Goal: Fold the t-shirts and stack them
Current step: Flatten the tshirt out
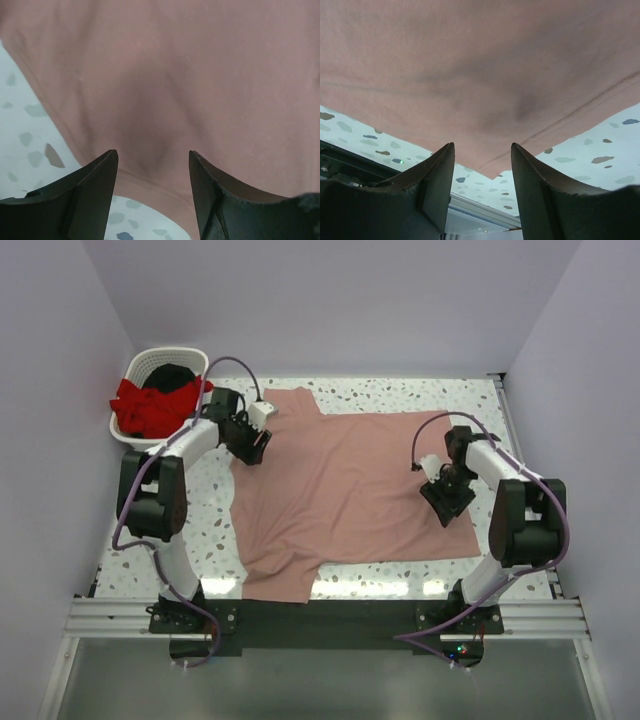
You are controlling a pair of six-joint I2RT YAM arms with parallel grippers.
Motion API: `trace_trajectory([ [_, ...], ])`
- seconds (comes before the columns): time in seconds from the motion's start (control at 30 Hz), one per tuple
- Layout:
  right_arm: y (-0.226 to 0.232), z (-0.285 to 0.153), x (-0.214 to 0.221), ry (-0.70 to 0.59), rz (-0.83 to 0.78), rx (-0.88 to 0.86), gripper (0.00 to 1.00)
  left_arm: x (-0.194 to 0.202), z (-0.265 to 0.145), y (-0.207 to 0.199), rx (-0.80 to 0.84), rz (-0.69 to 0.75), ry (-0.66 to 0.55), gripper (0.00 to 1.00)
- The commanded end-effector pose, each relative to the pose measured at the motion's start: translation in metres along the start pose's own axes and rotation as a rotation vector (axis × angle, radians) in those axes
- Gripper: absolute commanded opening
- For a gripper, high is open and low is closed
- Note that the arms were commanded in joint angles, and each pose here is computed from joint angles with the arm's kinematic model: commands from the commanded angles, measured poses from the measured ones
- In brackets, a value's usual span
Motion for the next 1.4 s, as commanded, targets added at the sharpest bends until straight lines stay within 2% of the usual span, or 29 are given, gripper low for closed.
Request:
trace_trajectory([
  [0.0, -0.002, 0.001, 0.002, -0.019, -0.031, 0.031, 0.52, 0.021, 0.001, -0.009, 0.020, -0.047, 0.066, 0.63],
  [0.23, -0.015, 0.030, -0.009, 0.000, -0.010, 0.043, 0.51, 0.038, 0.028, 0.019, -0.054, -0.105, 0.148, 0.60],
  [0.43, -0.037, 0.045, -0.037, -0.013, 0.026, 0.066, 0.50, 0.032, 0.054, 0.065, -0.113, -0.156, 0.168, 0.58],
  [0.47, -0.040, 0.044, -0.043, -0.023, 0.037, 0.071, 0.50, 0.018, 0.053, 0.077, -0.140, -0.151, 0.137, 0.58],
  [0.63, -0.056, 0.038, -0.078, -0.082, 0.066, 0.072, 0.50, 0.002, 0.076, 0.109, -0.189, -0.153, 0.117, 0.57],
  [0.67, -0.055, 0.036, -0.080, -0.081, 0.070, 0.062, 0.50, -0.019, 0.072, 0.122, -0.221, -0.140, 0.071, 0.57],
  [0.73, -0.057, 0.025, -0.092, -0.120, 0.069, 0.054, 0.51, -0.029, 0.074, 0.130, -0.219, -0.139, 0.044, 0.59],
  [0.8, -0.051, 0.009, -0.094, -0.146, 0.059, 0.022, 0.54, -0.060, 0.054, 0.140, -0.229, -0.115, -0.036, 0.63],
  [0.87, -0.041, -0.014, -0.090, -0.181, 0.025, 0.006, 0.56, -0.080, 0.035, 0.130, -0.162, -0.074, -0.107, 0.65],
  [0.9, -0.037, -0.021, -0.085, -0.186, 0.007, 0.001, 0.57, -0.098, 0.005, 0.122, -0.151, -0.049, -0.165, 0.67],
  [0.97, -0.027, -0.044, -0.073, -0.216, -0.051, 0.018, 0.59, -0.091, -0.008, 0.091, -0.030, -0.017, -0.190, 0.69],
  [1.0, -0.024, -0.050, -0.068, -0.220, -0.073, 0.024, 0.60, -0.102, -0.042, 0.079, -0.031, 0.018, -0.240, 0.71],
  [1.03, -0.018, -0.052, -0.057, -0.202, -0.111, 0.021, 0.61, -0.083, -0.039, 0.058, 0.045, 0.027, -0.217, 0.71],
  [1.07, -0.014, -0.062, -0.049, -0.217, -0.134, 0.041, 0.61, -0.076, -0.048, 0.044, 0.076, 0.037, -0.211, 0.71],
  [1.1, -0.008, -0.060, -0.039, -0.198, -0.155, 0.035, 0.61, -0.079, -0.074, 0.032, 0.076, 0.069, -0.244, 0.71],
  [1.17, -0.004, -0.059, -0.027, -0.178, -0.208, 0.047, 0.60, -0.049, -0.076, 0.003, 0.155, 0.090, -0.207, 0.71],
  [1.2, 0.000, -0.058, -0.017, -0.167, -0.226, 0.058, 0.60, -0.044, -0.094, -0.009, 0.164, 0.115, -0.214, 0.71],
  [1.23, -0.001, -0.056, -0.015, -0.168, -0.251, 0.072, 0.59, -0.022, -0.090, -0.024, 0.204, 0.117, -0.181, 0.71],
  [1.3, 0.002, -0.049, -0.006, -0.153, -0.277, 0.076, 0.55, -0.009, -0.103, -0.042, 0.216, 0.147, -0.177, 0.71],
  [1.37, -0.002, -0.044, -0.009, -0.176, -0.315, 0.111, 0.51, 0.017, -0.096, -0.062, 0.249, 0.165, -0.119, 0.71],
])
Point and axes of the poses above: each gripper's point midway between its finger pads, its own z axis out along the fingers, its own y axis along the line the jaws close on, x = y × z, the point moved 4 cm from there along -z, back along the fingers, and after that the axes turned 3 degrees about z, right-handed, at the moved point
